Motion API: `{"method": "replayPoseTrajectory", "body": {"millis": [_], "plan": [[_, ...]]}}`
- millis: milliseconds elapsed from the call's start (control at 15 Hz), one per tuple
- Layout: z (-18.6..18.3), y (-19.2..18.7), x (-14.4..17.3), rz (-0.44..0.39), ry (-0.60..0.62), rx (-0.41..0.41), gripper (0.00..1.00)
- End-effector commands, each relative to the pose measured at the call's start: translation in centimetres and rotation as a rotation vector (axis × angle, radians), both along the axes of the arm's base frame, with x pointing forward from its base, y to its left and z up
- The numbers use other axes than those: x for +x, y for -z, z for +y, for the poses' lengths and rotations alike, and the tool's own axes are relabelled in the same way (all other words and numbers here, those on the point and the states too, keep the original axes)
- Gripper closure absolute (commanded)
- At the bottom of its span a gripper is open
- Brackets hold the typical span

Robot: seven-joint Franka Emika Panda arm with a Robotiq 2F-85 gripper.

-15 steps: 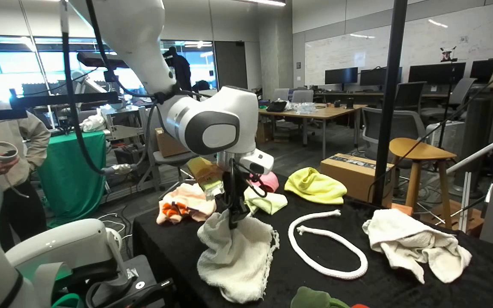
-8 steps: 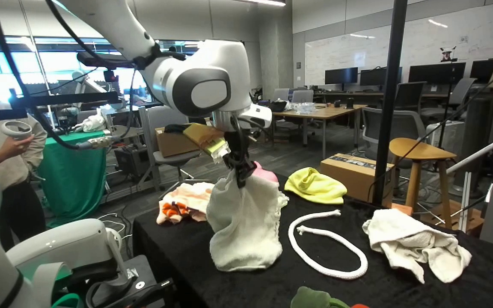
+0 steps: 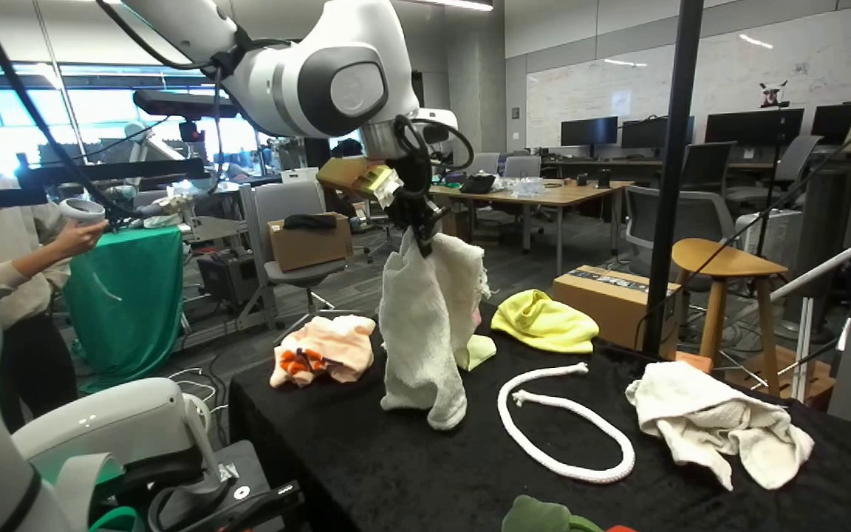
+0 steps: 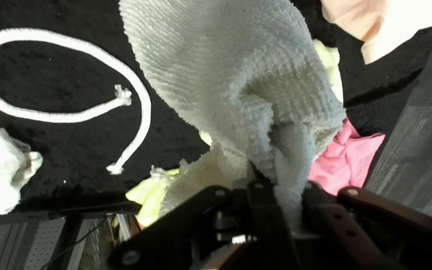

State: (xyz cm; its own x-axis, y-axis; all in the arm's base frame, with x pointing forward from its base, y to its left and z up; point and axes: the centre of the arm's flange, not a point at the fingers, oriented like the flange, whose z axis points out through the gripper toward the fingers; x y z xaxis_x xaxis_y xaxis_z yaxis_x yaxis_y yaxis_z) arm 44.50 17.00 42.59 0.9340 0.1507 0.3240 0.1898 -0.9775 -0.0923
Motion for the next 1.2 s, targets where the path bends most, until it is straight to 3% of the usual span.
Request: {"method": "replayPoseTrajectory", "body": {"millis": [0,467,1133], "plan": [[3.0,-3.0,2.7,-0.05,0.017,-0.028,0.97],[7.6,-6.3,7.1,-0.12,0.096,-0.06,0.97],[13.8,-6.4,12.5,-0.166,0.308,-0.057,0.97]]}}
